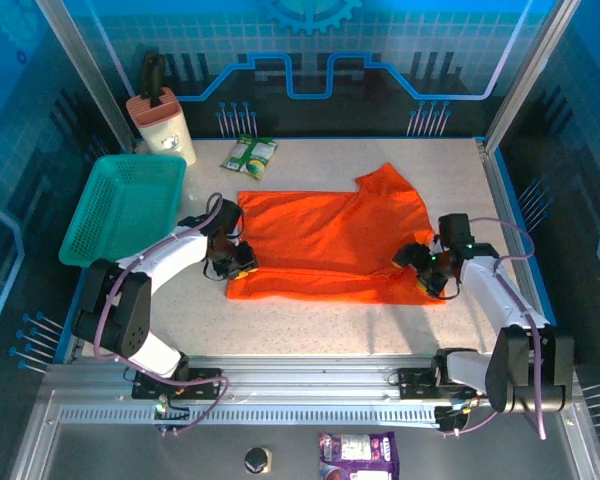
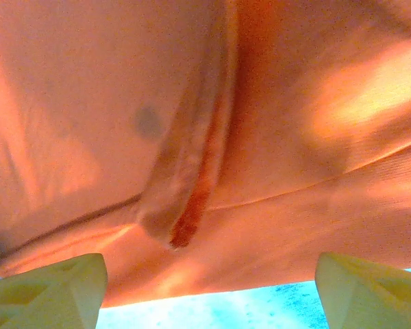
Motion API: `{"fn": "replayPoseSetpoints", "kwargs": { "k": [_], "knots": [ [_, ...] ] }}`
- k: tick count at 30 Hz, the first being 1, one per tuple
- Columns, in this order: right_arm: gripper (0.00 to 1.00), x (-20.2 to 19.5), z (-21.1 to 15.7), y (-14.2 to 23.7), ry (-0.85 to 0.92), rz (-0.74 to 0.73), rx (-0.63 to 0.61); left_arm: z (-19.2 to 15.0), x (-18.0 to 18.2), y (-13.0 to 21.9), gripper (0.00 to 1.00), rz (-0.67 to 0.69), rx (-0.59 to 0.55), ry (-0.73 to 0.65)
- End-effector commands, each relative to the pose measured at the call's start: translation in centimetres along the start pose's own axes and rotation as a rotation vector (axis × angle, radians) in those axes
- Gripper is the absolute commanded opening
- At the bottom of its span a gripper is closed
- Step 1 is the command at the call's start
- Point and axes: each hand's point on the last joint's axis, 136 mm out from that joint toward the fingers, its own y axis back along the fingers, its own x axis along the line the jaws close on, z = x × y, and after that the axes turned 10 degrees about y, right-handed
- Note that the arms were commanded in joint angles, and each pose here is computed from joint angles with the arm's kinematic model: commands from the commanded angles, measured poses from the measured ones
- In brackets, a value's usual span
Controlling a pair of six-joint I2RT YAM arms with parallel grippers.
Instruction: Fold the inside-out t-shirt
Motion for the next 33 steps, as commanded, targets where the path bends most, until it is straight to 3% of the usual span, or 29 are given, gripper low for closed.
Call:
{"fn": "replayPoseSetpoints", "kwargs": {
  "k": [1,11,17,21,25,33],
  "knots": [
    [0.82,2.0,-0.9,-1.3,-0.010,0.067,0.052,0.4,-1.6,1.2,0.29,-0.050,-0.028,-0.051],
    [0.82,5.3,-0.4,-5.1,-0.026,0.175,0.110,0.4,-1.6,0.8,0.31,-0.043,-0.015,-0.055],
    [0.81,10.8,4.2,-4.6,0.043,0.354,0.020,0.8,-2.1,1.0,0.31,-0.048,-0.022,-0.063],
    [0.81,12.1,6.0,-3.1,0.131,0.366,-0.031,1.1,-2.3,1.6,0.32,-0.034,-0.034,-0.078],
    [0.81,9.3,5.7,-2.7,0.110,0.307,-0.015,1.2,-1.5,1.5,0.32,0.004,-0.039,-0.091],
    [0.81,1.1,3.4,-2.3,0.033,0.133,0.024,0.5,0.6,-1.2,0.15,0.101,0.044,-0.076]
  ]
}}
